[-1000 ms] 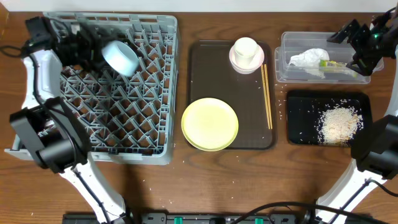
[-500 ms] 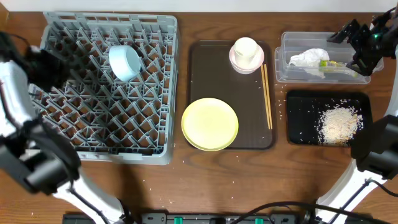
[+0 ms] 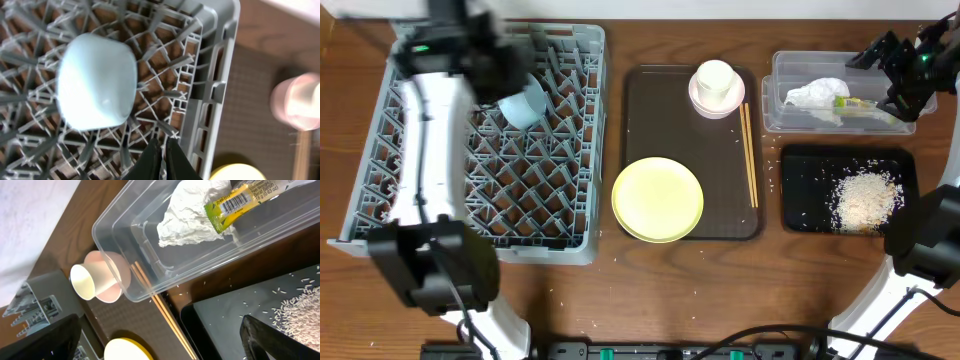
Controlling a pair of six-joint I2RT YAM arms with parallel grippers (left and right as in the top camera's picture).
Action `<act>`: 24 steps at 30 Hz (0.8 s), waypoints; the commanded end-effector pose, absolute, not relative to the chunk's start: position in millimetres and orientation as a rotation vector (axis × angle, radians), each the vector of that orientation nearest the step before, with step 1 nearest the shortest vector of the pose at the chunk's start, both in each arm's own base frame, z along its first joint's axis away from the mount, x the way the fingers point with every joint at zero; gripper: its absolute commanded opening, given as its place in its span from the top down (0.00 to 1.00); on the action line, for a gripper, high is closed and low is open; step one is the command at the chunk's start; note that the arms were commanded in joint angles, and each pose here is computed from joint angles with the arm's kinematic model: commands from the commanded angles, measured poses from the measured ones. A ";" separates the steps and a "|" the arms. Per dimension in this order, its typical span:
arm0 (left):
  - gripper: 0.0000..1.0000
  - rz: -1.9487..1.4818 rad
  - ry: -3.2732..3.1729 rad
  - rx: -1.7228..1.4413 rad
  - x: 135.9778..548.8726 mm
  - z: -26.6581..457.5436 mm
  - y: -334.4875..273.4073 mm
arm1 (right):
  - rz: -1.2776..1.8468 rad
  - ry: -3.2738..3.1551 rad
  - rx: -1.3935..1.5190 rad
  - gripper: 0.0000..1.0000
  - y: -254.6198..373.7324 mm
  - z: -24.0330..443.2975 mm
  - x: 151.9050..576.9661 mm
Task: Sort waste into correct bins and load items into the dishwasher
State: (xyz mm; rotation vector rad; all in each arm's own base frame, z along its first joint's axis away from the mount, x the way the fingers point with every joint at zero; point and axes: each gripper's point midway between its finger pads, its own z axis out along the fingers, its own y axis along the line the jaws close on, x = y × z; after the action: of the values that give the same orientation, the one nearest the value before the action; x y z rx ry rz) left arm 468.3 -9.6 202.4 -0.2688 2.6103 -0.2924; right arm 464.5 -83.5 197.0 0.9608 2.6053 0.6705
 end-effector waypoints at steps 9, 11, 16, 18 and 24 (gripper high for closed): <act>0.92 0.131 2.725 -0.147 486.4 133.4 4.3 | 0.677 2.571 0.959 0.01 -84.6 211.9 462.2; 0.92 0.135 2.714 -0.122 492.0 130.8 4.2 | 0.677 2.571 0.959 0.01 -84.5 211.9 462.1; 0.92 0.211 2.677 -0.086 504.6 126.5 12.5 | 0.677 2.571 0.959 0.01 -84.5 211.9 462.1; 0.92 0.217 2.677 -0.089 506.8 123.0 13.7 | 0.677 2.571 0.959 0.01 -84.5 211.9 462.1; 0.92 0.274 2.675 -0.142 506.2 121.2 33.4 | 0.677 2.571 0.959 0.01 -84.5 211.9 462.1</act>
State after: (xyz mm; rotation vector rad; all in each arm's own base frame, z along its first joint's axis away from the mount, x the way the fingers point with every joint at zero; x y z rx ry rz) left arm 506.3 13.4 125.5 -0.1110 2.6698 0.1896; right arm 464.4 -83.4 197.2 0.9607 2.6053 0.6711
